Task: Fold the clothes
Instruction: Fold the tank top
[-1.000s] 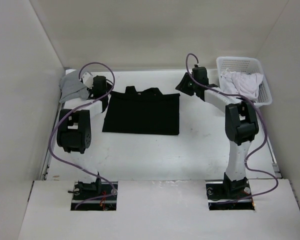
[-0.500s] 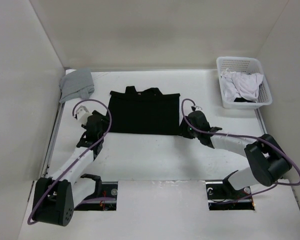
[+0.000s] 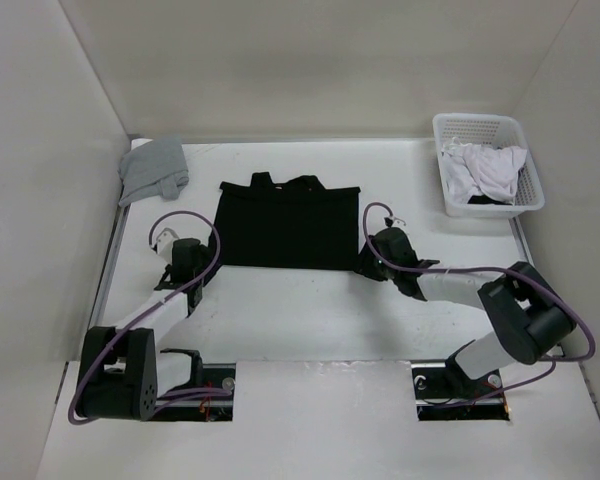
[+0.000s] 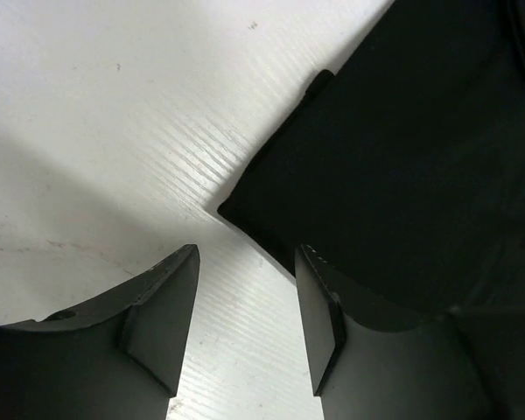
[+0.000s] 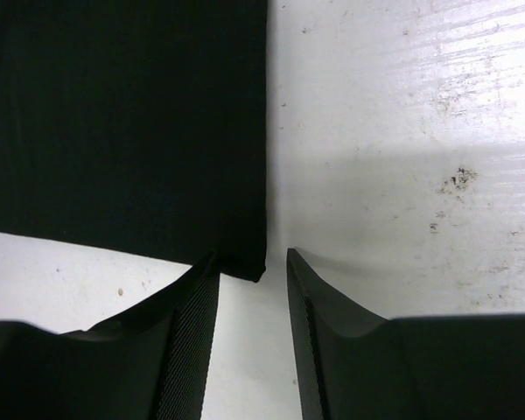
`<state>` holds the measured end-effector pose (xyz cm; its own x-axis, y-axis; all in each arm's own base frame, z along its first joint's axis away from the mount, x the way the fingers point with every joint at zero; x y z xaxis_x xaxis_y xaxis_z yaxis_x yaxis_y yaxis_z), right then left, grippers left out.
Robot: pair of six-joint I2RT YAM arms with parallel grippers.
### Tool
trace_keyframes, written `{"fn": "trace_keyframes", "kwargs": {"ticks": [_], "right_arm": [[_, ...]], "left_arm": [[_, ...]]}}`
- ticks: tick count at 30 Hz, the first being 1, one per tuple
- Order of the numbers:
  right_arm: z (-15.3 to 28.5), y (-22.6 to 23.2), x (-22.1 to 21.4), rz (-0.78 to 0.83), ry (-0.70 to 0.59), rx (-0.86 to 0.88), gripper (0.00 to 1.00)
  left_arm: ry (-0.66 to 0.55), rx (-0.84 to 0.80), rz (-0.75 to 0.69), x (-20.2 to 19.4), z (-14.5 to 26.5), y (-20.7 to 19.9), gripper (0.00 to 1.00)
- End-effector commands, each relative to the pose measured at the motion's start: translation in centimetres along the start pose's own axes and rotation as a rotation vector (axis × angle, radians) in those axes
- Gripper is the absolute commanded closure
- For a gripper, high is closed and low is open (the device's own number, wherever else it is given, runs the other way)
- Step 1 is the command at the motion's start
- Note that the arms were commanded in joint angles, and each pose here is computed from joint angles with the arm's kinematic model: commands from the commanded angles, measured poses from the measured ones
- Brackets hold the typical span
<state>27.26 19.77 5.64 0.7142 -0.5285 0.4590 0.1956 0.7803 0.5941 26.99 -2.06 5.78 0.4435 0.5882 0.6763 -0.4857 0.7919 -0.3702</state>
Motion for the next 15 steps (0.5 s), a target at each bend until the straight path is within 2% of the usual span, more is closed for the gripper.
{"fn": "trace_keyframes", "kwargs": {"ticks": [1,10,12,15], "right_arm": [[-0.6,1.1,0.4,-0.012,-0.022,0.031,0.61],[-1.1,0.8,0.2,-0.019,-0.009,0.024,0.65],[-1.1,0.9,0.3,-0.025,-0.012,0.031,0.67],[-1.2,0.8,0.3,-0.029,-0.007,0.032,0.76]], "left_arm": [[-0.035,-0.035,0.033,0.8,-0.5,-0.6,0.56],[-0.093,0.003,0.063,1.3,-1.8,-0.4,0.66],[-0.098,-0.005,0.067,1.3,-2.2,-0.5,0.71],[-0.121,-0.022,0.076,1.3,-2.6,-0.5,0.79]]}}
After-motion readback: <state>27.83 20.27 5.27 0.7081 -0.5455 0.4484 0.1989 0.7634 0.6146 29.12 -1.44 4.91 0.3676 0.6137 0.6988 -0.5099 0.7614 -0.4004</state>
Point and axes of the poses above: each gripper's point midway between its finger pads, its own z axis back along the fingers, its own y axis along the line the jaws close on, x = y × z, the point moved 4 cm from there along z, back along the fingers, and after that the axes turned 10 degrees about -z, right-handed, at the moved point
